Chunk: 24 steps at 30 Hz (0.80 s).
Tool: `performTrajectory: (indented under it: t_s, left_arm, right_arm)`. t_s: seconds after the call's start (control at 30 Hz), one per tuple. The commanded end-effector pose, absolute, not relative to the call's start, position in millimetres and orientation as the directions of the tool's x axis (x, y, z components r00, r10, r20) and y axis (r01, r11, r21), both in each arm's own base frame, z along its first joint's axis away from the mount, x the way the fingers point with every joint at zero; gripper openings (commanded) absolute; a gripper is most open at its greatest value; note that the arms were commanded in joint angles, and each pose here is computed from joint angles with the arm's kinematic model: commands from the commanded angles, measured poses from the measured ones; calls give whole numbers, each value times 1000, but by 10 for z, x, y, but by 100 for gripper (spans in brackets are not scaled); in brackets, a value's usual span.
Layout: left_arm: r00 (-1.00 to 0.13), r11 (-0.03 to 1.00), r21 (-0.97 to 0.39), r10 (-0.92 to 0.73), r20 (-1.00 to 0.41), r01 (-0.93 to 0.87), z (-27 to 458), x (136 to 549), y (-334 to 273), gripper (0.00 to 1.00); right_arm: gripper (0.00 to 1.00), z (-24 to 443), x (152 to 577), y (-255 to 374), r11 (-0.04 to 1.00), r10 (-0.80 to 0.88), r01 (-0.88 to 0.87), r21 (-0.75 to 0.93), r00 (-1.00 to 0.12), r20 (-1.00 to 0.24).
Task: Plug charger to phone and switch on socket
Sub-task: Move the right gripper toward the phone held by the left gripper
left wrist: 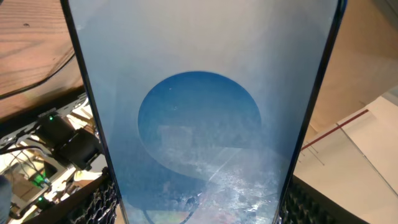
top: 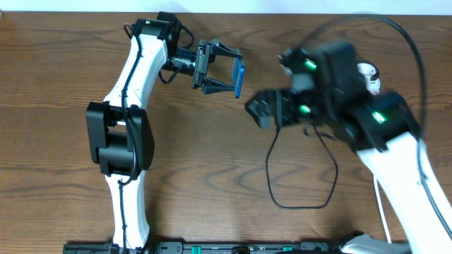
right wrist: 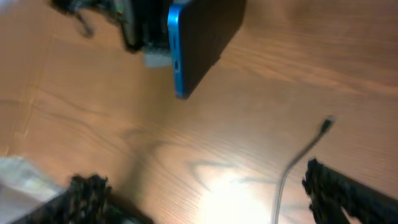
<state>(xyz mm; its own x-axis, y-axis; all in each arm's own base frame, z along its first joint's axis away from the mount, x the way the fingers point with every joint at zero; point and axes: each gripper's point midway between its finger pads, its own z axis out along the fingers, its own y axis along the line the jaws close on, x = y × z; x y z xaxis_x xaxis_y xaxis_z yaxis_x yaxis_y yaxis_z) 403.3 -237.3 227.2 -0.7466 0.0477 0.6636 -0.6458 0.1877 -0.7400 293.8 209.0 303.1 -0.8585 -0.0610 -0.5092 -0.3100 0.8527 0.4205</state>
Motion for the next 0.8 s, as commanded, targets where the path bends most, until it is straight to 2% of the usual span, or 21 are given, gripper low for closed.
performTrajectory:
  t_s: [0.0, 0.1, 0.23, 0.47, 0.6, 0.77]
  left_arm:
    - [-756, 177, -752, 54, 652, -635, 2409, 3996, -2362, 74]
    - [-758, 189, -750, 43, 651, -634, 2382, 3996, -2359, 74]
    - [-757, 189, -750, 44, 651, -634, 2383, 3996, -2359, 74]
    - [-725, 190, -717, 35, 688, -671, 2384, 3996, -2360, 74]
    - [-721, 172, -717, 51, 691, -675, 2426, 3996, -2362, 74]
    - [-712, 147, -714, 74, 698, -685, 2489, 3996, -2367, 74]
  right_arm:
    - [99, 3118, 3277, 2145, 930, -94, -279, 241, -810, -579]
    - [99, 3112, 3437, 2332, 945, -88, -255, 206, -802, -591]
    - [97, 3000, 3626, 2352, 984, 10, -102, 146, -789, -615]
    - [85, 2812, 3704, 2481, 990, 66, -23, 139, -791, -609]
    - [74, 2767, 3727, 2502, 990, 67, -21, 137, -794, -604]
    - [68, 2757, 3731, 2507, 987, 105, 11, 159, -795, -598]
